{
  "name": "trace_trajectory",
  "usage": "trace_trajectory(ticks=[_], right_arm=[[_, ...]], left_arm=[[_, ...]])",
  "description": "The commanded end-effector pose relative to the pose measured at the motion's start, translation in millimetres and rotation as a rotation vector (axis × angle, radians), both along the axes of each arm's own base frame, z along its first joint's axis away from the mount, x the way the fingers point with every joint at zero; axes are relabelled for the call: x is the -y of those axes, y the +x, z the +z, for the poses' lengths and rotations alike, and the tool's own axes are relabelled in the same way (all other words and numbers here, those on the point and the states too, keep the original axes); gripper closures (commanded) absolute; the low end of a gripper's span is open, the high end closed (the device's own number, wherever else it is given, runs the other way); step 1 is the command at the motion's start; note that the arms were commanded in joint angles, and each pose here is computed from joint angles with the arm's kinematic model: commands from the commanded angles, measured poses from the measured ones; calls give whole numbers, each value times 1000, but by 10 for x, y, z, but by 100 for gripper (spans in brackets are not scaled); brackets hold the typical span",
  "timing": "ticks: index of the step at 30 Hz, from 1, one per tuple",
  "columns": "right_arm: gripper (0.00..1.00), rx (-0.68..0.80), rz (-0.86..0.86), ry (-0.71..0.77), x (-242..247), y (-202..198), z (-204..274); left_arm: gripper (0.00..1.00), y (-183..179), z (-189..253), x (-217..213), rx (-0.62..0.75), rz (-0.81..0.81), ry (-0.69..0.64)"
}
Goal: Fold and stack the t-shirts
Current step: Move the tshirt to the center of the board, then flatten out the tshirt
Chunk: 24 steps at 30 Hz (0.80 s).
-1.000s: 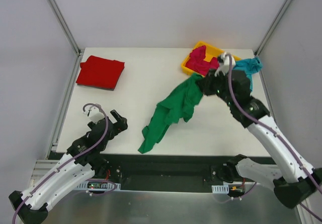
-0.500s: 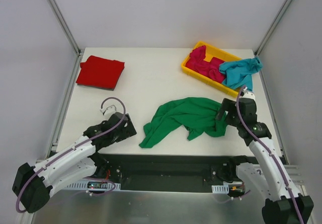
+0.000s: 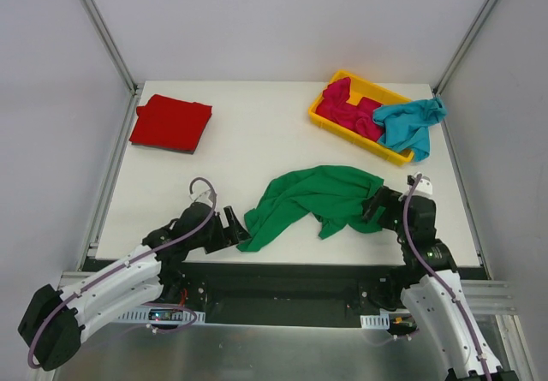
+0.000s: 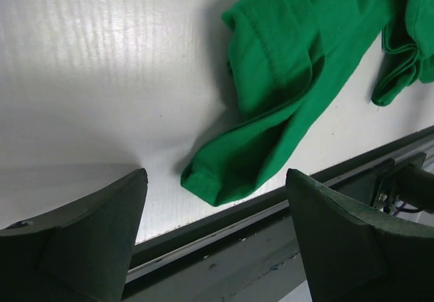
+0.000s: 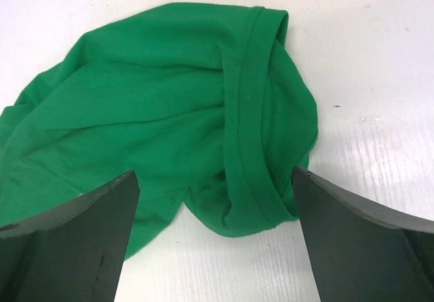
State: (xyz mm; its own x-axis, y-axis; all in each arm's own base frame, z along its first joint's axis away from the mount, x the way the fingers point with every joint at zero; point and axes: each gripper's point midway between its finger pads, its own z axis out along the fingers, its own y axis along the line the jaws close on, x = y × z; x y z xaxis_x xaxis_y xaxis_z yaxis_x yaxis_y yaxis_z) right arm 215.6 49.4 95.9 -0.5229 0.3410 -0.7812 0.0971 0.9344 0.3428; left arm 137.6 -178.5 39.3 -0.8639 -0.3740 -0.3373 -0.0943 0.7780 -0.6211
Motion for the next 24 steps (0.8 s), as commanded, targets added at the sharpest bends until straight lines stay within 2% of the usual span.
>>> trace_trajectory(ticks=[1, 6, 13, 17, 24], right_arm=[[4, 45, 27, 51, -112, 108, 122], [4, -32, 70, 62, -197, 87, -13], [4, -45, 82, 69, -224, 81, -46], [4, -39, 78, 68, -216, 83, -38], [4, -48, 81, 68, -219, 70, -55]], left_arm=[[21, -83, 60, 202, 20, -130, -74], [24, -297, -164, 201, -64, -180, -47], [49, -368, -216, 205, -74, -202, -54], [68, -359, -212, 201, -63, -197, -57], [90, -380, -260, 195, -89, -196, -38]])
